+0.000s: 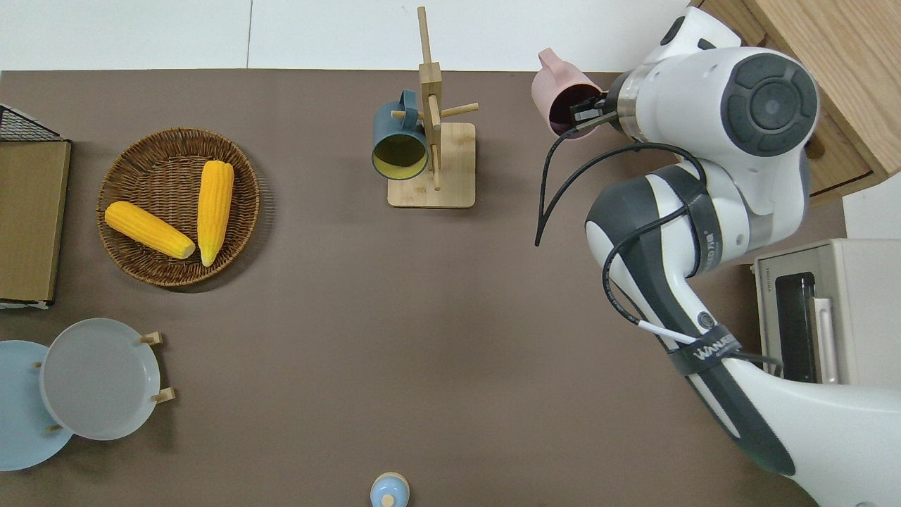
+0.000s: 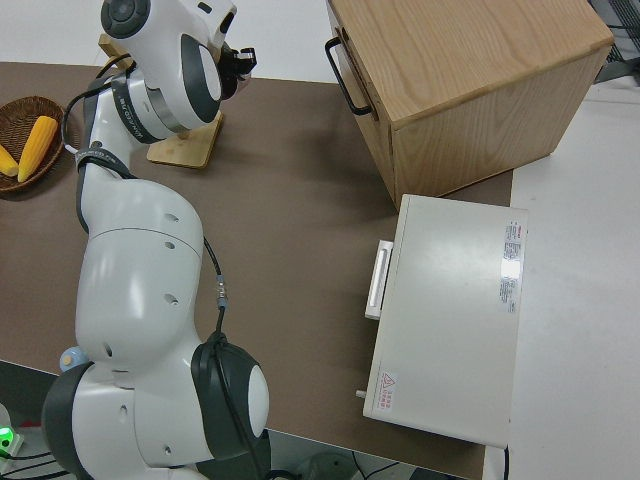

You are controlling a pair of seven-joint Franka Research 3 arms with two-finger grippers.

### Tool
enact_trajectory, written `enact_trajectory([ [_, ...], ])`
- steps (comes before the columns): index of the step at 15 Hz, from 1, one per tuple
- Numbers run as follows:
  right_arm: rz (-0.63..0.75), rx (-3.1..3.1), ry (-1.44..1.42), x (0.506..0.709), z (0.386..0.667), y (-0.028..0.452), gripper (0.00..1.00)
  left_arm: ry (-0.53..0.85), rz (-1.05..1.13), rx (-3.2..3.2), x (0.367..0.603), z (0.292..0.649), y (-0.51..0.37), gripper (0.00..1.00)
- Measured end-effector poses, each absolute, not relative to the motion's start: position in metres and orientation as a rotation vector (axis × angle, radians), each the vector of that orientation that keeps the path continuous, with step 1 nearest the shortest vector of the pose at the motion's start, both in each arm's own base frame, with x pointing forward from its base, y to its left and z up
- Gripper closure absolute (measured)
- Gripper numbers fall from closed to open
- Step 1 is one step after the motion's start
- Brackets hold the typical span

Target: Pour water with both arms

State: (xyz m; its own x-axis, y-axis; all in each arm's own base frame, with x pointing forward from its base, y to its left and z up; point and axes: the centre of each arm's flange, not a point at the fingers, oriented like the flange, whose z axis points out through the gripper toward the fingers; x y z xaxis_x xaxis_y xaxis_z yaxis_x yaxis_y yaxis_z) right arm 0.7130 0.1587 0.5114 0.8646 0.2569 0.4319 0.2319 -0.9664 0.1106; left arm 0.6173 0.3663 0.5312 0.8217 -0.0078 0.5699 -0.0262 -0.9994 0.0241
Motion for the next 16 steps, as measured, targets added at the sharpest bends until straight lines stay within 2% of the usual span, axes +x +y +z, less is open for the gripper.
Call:
enact_trajectory([
  [3,0.594,2.987,0.37,0.71,0.506,0.145,0.95,0.031,0.854,2.967,0.616,0.544,0.362,0.37],
  [5,0.444,2.995,0.361,0.702,0.499,0.142,0.95,0.046,0.853,2.965,0.613,0.561,0.356,0.37],
  [9,0.074,3.009,0.332,0.67,0.497,0.138,0.95,0.051,0.84,2.971,0.6,0.596,0.342,0.37],
  [12,-0.192,3.06,0.295,0.645,0.493,0.139,0.95,0.05,0.835,2.975,0.598,0.6,0.341,0.37],
  [14,-0.311,3.095,0.222,0.633,0.488,0.149,0.95,0.05,0.828,2.976,0.598,0.599,0.341,0.37],
  [16,-0.373,3.127,0.137,0.623,0.483,0.173,0.95,0.038,0.813,2.991,0.597,0.598,0.339,0.37],
])
